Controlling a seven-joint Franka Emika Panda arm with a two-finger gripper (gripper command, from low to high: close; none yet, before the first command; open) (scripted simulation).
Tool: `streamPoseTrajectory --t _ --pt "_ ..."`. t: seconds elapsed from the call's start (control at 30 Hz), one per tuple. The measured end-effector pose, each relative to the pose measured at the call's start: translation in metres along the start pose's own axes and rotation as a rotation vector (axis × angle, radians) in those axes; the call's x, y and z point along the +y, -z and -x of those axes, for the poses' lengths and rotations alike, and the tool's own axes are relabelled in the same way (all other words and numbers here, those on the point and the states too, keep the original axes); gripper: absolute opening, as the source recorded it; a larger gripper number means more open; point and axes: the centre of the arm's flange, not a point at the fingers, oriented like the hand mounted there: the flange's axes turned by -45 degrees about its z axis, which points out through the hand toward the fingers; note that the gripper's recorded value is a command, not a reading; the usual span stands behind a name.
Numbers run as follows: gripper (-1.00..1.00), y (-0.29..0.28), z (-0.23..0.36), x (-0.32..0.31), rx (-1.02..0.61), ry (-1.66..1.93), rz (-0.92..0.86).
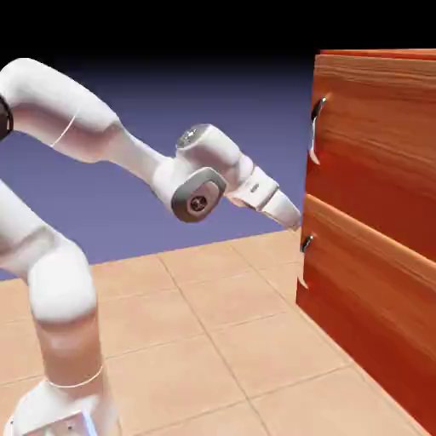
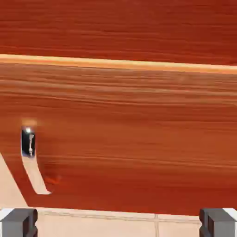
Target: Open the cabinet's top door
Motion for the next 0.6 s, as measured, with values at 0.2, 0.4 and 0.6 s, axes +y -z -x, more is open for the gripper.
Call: streamPoseTrajectory --t 0.2,0.4,0.6 --pt "0.0 0.022 -0.028 0.013 0.082 -0.032 0.018" --pt "0.0 0.044 -0.05 0.021 0.166 -0.055 0.03" --pt "0.0 0.062 -0.067 0.022 0.249 -0.07 0.038"
